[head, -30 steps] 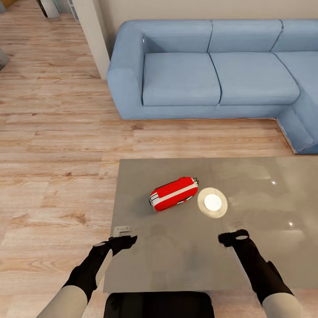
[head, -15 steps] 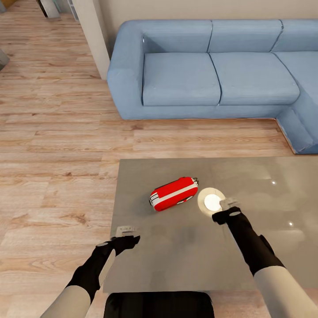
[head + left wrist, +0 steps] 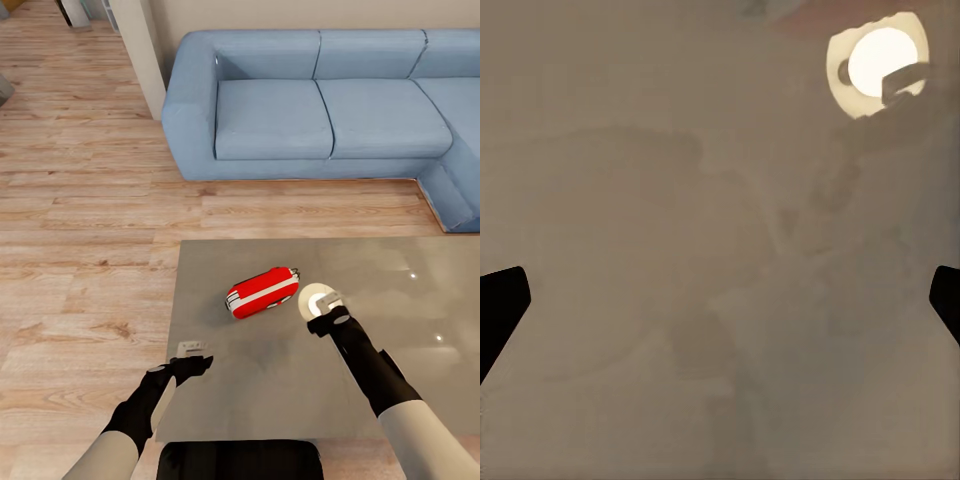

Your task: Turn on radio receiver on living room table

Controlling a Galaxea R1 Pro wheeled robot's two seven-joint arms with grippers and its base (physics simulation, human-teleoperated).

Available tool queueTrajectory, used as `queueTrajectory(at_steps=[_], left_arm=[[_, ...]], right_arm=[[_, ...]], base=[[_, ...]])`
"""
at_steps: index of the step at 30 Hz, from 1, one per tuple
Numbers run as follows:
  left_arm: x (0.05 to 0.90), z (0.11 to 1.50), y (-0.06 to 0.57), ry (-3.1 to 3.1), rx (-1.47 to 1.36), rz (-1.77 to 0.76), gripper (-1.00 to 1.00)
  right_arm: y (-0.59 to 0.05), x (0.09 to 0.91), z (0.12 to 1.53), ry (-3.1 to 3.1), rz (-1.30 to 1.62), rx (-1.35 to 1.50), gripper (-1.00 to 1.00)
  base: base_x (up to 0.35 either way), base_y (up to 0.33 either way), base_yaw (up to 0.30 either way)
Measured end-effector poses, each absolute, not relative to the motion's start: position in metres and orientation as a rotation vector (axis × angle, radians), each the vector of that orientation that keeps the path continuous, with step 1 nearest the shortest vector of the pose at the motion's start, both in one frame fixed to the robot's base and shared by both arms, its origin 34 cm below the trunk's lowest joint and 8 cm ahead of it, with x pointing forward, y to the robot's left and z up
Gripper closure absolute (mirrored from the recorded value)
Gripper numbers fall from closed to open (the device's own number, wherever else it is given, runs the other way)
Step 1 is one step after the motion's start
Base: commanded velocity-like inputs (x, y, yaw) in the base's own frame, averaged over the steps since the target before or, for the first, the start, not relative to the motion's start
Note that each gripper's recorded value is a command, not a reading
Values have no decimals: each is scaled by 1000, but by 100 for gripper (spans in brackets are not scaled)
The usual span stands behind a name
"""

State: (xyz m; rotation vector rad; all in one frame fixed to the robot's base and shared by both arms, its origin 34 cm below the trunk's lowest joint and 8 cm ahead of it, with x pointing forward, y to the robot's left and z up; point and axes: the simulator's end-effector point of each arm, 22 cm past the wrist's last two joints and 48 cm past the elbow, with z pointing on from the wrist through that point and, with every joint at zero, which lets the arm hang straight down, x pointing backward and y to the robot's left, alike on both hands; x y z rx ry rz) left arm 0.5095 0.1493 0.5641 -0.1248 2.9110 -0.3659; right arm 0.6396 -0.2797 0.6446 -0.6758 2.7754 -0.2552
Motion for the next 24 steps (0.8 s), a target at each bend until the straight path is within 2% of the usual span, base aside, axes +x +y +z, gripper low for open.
queueTrajectory(at_steps=[15, 24], left_arm=[[510, 564, 149, 2911, -125, -367, -100], [509, 564, 149, 2911, -126, -368, -100]], right_arm=[[-247, 652, 652, 2709, -236, -912, -100], [-252, 712, 682, 2607, -311, -906, -100]], base=[[0, 0, 0], [0, 0, 0]])
